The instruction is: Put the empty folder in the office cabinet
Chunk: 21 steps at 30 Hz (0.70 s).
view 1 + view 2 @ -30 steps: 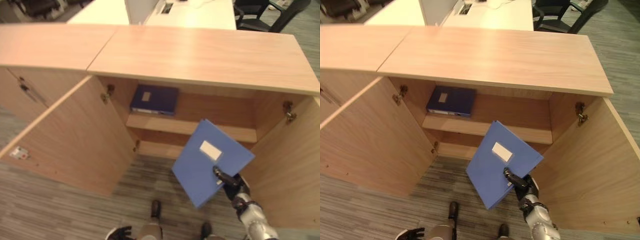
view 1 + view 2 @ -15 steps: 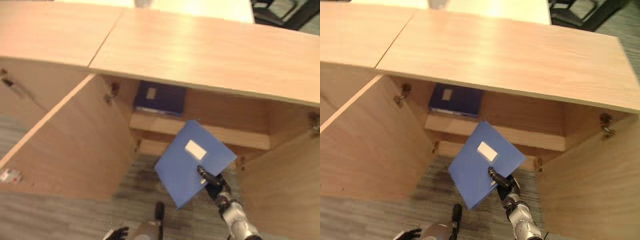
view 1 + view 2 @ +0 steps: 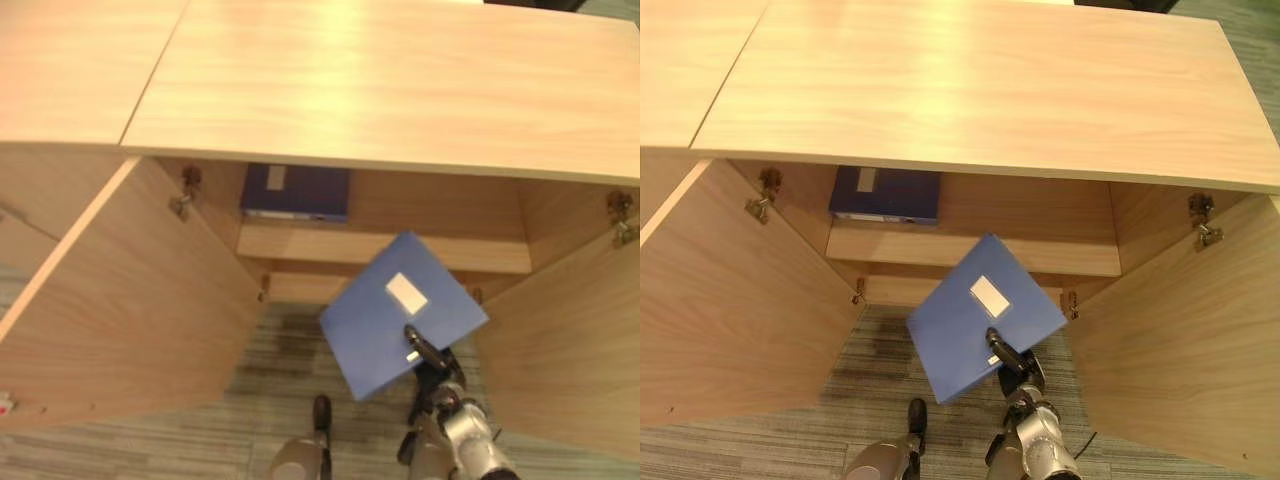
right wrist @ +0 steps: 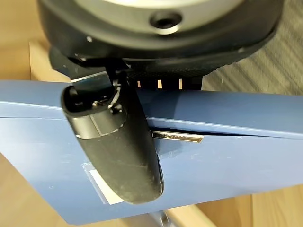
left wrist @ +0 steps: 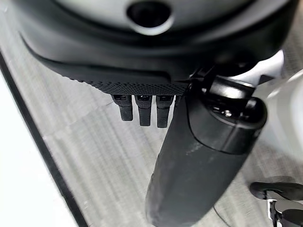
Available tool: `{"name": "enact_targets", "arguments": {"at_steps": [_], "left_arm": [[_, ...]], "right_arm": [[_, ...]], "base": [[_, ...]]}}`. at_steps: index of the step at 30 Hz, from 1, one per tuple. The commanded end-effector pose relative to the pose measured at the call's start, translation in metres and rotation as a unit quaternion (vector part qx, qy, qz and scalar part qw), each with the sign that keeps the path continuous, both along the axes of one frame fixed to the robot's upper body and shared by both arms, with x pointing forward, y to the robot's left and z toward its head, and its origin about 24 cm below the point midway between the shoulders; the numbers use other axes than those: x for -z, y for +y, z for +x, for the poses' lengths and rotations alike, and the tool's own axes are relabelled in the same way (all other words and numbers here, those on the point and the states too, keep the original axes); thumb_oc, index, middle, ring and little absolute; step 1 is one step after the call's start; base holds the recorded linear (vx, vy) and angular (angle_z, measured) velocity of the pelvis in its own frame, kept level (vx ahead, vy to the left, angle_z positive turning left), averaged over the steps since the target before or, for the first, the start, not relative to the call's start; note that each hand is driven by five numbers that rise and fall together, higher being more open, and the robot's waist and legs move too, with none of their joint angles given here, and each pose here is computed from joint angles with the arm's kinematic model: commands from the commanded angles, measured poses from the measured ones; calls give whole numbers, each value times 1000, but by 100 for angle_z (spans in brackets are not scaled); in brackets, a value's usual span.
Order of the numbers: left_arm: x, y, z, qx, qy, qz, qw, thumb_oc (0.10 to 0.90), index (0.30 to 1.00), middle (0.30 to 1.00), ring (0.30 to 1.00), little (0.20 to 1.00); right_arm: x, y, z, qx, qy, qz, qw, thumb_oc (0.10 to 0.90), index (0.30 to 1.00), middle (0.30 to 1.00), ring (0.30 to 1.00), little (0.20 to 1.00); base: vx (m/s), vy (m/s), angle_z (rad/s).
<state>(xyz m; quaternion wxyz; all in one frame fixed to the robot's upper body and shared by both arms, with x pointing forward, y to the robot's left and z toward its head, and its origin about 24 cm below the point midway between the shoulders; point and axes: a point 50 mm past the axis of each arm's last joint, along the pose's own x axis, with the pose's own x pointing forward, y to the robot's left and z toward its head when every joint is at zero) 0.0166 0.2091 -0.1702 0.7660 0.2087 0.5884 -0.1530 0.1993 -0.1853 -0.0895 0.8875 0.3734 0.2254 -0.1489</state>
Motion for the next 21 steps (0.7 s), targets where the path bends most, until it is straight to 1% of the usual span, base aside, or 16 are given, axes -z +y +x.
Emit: {"name": "enact_targets", "arguments": {"at_steps": [1,2,4,5,6,7,8,10,12,15,19,20,21], "left_arm": [[1,-8,-29,38,39,-18,998,800,900,900,900,900],[1,-10,-32,28,45,-21,998,800,900,900,900,900],[1,-11,-35,24,49,-25,998,800,900,900,900,900],[-2,18,10,35,19,21,999,800,900,900,900,900],[-3,19,12,35,18,21,999,800,900,900,900,900],[-7,19,37,17,-32,6,999,800,900,900,900,900],[-8,11,32,-1,-44,-16,999,800,900,900,900,900],[-5,1,29,-18,-38,-29,999,800,900,900,900,900],[-3,-7,32,-23,-35,-36,998,800,900,900,900,900],[-3,-7,32,-21,-36,-35,999,800,900,900,900,900],[-1,-11,26,-19,-20,-39,999,800,900,900,900,900],[0,-8,21,-12,-14,-31,999,800,900,900,900,900],[0,-9,19,-8,-9,-29,1000,800,900,900,900,900]], "right_arm": [[-41,-33,23,45,-124,-26,991,400,300,300,300,300],[-37,-41,14,54,-112,-32,992,400,300,300,300,300],[-37,-46,11,57,-109,-35,992,400,300,300,300,300],[-42,-39,14,29,-120,-31,992,400,300,300,300,300],[-43,-39,15,29,-121,-31,992,400,300,300,300,300],[-38,-36,11,28,-114,-14,993,400,300,300,300,300],[-40,-40,19,23,-105,-22,994,400,300,300,300,300],[-40,-43,22,29,-103,-23,994,400,300,300,300,300],[-46,-44,31,35,-114,-19,993,400,300,300,300,300],[-54,-47,42,48,-128,-16,990,400,300,300,300,300],[-67,-47,55,55,-153,-19,986,400,300,300,300,300],[-72,-45,62,59,-162,-14,985,400,300,300,300,300],[-71,-43,63,64,-162,-5,985,400,300,300,300,300]], "base": [[242,-193,75],[302,-280,66],[252,-225,37],[166,-89,8],[203,-53,-3],[185,-139,-7],[244,-211,-14],[159,-215,-7],[118,-281,17],[137,-156,12],[227,58,-2],[239,93,-30],[200,87,-49]]}}
